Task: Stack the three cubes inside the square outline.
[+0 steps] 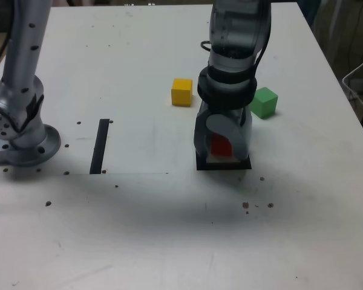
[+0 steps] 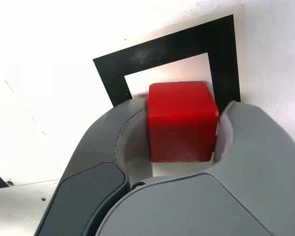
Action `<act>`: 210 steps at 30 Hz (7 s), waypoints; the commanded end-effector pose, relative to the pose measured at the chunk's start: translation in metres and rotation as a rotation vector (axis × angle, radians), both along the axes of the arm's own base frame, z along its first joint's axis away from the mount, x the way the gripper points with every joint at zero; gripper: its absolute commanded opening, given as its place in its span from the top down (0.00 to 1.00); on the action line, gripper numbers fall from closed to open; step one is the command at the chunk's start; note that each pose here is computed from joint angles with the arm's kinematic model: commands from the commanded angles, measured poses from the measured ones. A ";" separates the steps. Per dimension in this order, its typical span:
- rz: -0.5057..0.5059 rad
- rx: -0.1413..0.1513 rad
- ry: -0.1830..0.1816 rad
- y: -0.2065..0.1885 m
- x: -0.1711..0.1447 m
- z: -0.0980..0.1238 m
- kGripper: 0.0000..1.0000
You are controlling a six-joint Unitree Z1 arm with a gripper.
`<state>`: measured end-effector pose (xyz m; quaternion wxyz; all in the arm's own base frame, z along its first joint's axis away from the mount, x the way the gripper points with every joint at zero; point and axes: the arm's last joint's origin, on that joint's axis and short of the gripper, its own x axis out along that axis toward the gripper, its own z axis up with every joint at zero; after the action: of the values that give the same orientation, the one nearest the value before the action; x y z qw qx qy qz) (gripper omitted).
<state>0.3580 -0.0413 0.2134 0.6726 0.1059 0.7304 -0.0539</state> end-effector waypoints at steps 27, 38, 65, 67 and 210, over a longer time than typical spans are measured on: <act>0.004 0.007 -0.019 0.002 -0.006 0.012 0.01; 0.000 0.011 -0.032 0.006 -0.018 0.029 0.00; 0.221 0.074 0.057 0.142 -0.061 0.051 0.01; 0.242 0.077 0.072 0.153 -0.065 0.048 0.01; 0.048 0.003 0.014 0.008 0.002 0.040 0.81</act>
<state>0.3595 -0.0332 0.2543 0.6691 0.0886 0.7368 -0.0384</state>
